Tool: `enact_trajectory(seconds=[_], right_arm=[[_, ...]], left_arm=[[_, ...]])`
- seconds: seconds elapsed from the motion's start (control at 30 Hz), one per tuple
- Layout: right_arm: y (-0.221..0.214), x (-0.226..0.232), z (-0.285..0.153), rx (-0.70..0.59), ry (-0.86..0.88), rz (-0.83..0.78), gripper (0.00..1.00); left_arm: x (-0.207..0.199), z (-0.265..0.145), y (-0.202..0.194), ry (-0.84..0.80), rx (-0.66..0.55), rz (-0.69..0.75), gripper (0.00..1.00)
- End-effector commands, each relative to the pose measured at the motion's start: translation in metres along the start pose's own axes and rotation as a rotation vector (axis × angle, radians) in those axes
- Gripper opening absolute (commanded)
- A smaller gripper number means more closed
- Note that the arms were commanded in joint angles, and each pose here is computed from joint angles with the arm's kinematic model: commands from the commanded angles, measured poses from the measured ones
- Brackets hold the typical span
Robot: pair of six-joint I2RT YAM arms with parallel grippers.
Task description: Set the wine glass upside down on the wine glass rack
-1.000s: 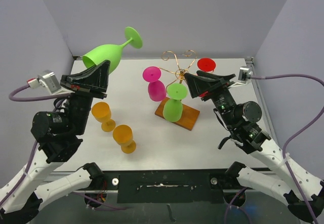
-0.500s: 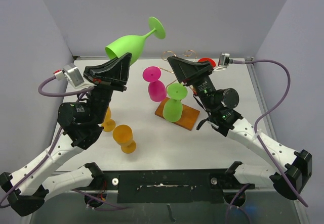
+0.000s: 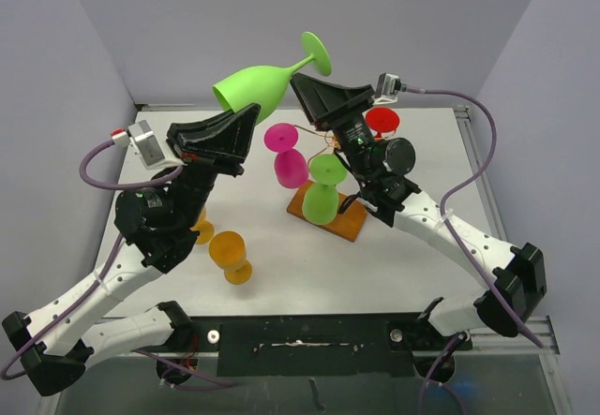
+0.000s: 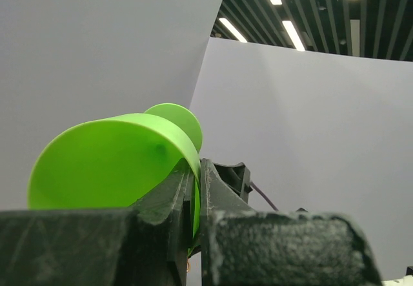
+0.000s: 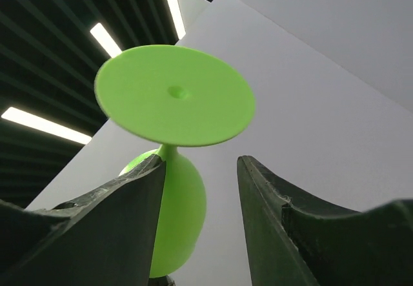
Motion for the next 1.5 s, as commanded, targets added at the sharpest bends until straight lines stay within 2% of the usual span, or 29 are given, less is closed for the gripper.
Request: enact_trajectory(seconds=[0.0,0.5,0.63,0.77,1.1,1.13,1.27,1.47], right_arm=[[0.008,0.039,0.011,-0.030,0.131,0.091,0.48],[0.008,0.054,0.001,-0.043,0.250,0.086,0.40],[0.008,0.053,0.003,-0.041,0.238,0.086,0.42],[0.009,0.050,0.006,-0.050,0.228,0.092,0.39],[0.013,0.052,0.002,-0.067,0.228,0.025,0.05],[0.014,0.054,0.000,-0.070,0.230,0.013,0.02],[0.020,0.063,-0.006,-0.081,0.236,-0.068,0.00],[0.028,0.060,-0.017,-0.052,0.118,-0.323,0.00]], left_arm=[[-0.018,-0.001,0.024,-0.081,-0.073,-0.034,0.00],[-0.010,-0.004,0.018,-0.032,-0.049,-0.062,0.00],[-0.013,-0.005,0.015,-0.047,-0.038,-0.077,0.00],[-0.023,-0.005,0.011,-0.106,-0.022,-0.090,0.00],[-0.025,-0.008,0.002,-0.117,0.013,-0.124,0.00],[-0.024,-0.008,0.002,-0.112,0.015,-0.128,0.01],[-0.019,-0.008,-0.002,-0.066,0.045,-0.153,0.22],[-0.005,-0.004,-0.020,0.063,0.203,-0.175,0.40]])
Point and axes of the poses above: each gripper's point midway between its finger pads, its own z axis out along the fingers, its own x axis along the line the jaws close on, y = z × x, the point moved 1 cm from there along -z, back along the fingers, and after that the axes turned 5 degrees about z, right-handed, at the moved point
